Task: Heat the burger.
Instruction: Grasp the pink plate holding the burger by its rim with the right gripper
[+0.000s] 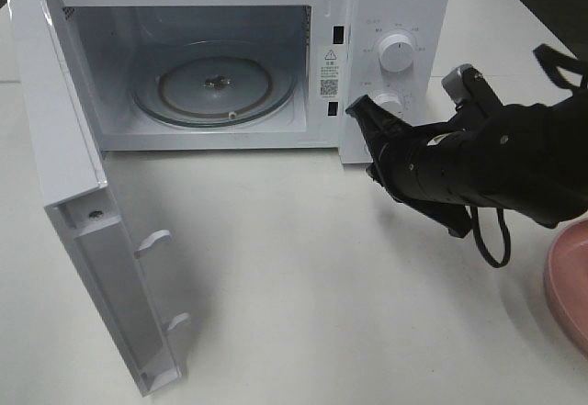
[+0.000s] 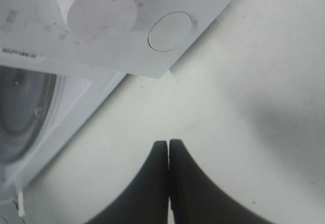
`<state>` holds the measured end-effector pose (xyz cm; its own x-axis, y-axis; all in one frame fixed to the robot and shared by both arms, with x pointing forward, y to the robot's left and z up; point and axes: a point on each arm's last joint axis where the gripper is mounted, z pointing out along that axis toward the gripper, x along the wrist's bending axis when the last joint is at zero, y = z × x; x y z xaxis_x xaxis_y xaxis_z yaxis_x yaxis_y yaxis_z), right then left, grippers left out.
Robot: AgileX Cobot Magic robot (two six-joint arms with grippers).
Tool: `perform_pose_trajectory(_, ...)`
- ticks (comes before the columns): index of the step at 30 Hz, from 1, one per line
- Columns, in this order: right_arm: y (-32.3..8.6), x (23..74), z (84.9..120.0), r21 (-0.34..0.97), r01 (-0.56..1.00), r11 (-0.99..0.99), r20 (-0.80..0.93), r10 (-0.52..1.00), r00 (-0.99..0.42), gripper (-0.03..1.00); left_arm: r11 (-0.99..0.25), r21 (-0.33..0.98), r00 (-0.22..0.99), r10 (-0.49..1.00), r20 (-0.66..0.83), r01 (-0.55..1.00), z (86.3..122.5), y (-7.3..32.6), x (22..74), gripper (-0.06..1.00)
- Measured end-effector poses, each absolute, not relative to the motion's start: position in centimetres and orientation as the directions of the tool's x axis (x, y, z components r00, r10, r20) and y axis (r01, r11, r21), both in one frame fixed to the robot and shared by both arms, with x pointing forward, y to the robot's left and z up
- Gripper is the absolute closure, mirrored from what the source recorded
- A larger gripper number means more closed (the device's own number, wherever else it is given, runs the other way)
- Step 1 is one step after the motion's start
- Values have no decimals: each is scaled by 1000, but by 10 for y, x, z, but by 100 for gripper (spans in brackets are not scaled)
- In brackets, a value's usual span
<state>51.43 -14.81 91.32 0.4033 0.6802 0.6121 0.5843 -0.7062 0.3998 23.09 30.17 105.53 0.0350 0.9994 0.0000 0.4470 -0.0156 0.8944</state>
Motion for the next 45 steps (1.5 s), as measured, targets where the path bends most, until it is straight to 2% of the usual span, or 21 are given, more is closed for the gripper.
perform_pose_trajectory(9,-162,506,919,382,808,-449,472,846,247,95,-16,894,35,999,0,447,1055,302,231,-4)
perform_pose_trajectory(17,-183,491,915,262,956,-135,348,937,37,95,-16,894,35,999,0,447,1055,302,231,-4)
perform_pose_trajectory(23,-193,481,922,213,976,39,261,961,-95,94,-16,894,35,999,0,447,1055,302,231,-4)
perform_pose_trajectory(28,-207,464,946,185,962,203,137,964,-230,92,-16,894,35,999,0,447,1055,302,231,-4)
perform_pose_trajectory(37,-225,440,971,91,945,315,25,948,-319,87,-16,894,35,999,0,447,1055,302,231,-4)
perform_pose_trajectory(41,-235,437,977,82,948,308,-9,951,-309,76,-16,894,35,999,0,447,1055,302,231,-4)
perform_pose_trajectory(42,-241,438,979,91,951,296,-26,955,-295,66,-16,894,35,999,0,447,1055,302,231,-4)
perform_pose_trajectory(43,-241,438,979,91,951,296,-26,955,-295,66,-16,894,35,999,0,447,1055,302,231,-4)
perform_pose_trajectory(44,-244,438,979,91,953,290,-33,957,-289,60,-16,894,35,999,0,447,1055,302,231,-4)
perform_pose_trajectory(45,-249,440,979,90,958,273,-48,962,-270,47,-16,894,35,999,0,447,1055,302,231,-4)
